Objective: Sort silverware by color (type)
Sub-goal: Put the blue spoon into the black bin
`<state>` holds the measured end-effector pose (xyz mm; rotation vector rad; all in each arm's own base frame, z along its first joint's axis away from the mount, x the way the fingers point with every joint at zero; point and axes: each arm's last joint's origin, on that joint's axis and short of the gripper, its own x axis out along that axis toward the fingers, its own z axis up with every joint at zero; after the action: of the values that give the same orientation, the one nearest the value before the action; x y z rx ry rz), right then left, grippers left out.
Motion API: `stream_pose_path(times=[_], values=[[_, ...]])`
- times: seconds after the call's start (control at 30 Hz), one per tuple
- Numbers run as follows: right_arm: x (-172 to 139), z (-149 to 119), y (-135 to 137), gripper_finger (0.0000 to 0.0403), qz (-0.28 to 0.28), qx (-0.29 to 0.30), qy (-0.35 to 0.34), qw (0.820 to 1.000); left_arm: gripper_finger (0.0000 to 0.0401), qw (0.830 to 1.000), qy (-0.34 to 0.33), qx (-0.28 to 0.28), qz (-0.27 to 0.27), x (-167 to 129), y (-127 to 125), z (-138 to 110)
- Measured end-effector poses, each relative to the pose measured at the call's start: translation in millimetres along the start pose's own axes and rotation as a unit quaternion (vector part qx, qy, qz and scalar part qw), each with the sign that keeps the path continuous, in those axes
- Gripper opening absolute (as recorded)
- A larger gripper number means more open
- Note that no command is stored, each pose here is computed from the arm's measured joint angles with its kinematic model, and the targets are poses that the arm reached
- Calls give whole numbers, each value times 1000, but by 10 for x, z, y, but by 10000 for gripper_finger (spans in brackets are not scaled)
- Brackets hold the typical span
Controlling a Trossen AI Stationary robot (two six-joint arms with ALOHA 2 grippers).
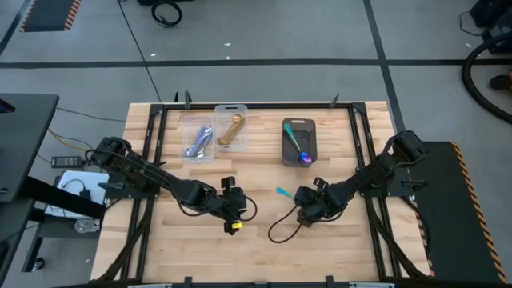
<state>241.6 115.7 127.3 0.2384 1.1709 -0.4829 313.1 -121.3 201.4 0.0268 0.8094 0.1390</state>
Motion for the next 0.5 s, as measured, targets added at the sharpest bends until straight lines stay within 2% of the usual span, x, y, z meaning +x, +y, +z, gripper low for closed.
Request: stream_pose_path(times=[0.5], values=[[-138,62,-35,12,10,-20,-30,999,196,1000,2,4,3,9,22,4]])
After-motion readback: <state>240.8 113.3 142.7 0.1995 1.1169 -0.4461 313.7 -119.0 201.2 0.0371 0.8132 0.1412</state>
